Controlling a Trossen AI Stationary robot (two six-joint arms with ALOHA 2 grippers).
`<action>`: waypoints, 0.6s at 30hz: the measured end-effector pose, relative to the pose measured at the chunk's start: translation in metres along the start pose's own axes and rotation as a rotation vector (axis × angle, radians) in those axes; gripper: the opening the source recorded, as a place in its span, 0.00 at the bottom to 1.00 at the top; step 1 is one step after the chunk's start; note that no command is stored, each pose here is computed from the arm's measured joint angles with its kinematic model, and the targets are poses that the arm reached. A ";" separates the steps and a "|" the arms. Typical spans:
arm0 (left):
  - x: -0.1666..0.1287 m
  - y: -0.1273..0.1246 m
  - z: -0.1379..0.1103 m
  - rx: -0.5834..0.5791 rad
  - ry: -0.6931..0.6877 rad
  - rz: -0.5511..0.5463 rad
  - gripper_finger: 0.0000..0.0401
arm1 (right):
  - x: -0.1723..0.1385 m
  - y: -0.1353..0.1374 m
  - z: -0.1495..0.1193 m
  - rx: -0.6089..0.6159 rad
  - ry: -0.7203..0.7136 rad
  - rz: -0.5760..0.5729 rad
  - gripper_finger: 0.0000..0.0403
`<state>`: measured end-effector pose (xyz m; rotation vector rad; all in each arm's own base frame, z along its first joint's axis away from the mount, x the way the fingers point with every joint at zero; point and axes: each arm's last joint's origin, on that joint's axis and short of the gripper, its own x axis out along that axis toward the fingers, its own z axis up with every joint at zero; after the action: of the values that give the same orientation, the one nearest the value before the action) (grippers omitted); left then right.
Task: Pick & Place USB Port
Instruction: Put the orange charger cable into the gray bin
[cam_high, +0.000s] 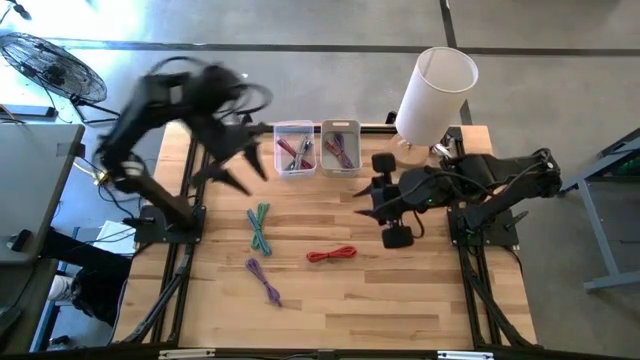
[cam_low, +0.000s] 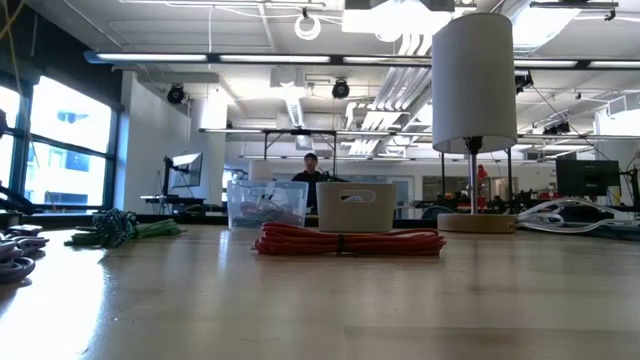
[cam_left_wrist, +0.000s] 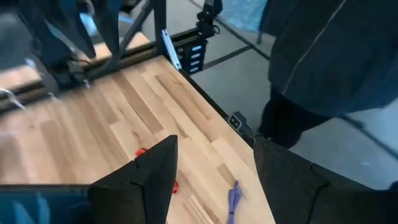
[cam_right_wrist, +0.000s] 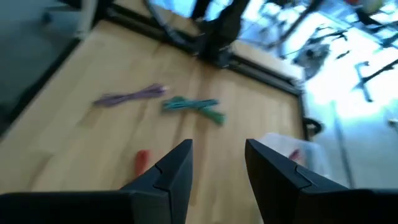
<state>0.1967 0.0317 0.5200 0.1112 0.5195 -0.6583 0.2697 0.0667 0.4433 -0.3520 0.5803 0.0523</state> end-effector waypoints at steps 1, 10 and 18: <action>-0.005 -0.014 0.004 0.015 -0.010 0.022 0.52 | 0.000 0.002 -0.001 -0.002 0.008 0.024 0.35; -0.054 -0.104 0.017 0.022 -0.220 0.274 0.52 | 0.013 0.026 -0.014 -0.035 0.183 0.206 0.35; -0.051 -0.122 0.016 0.003 -0.195 0.329 0.52 | 0.057 0.048 -0.026 -0.055 0.381 0.322 0.35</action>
<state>0.0947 -0.0409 0.5664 0.1302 0.3030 -0.3433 0.2966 0.0997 0.3770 -0.3212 1.0108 0.3168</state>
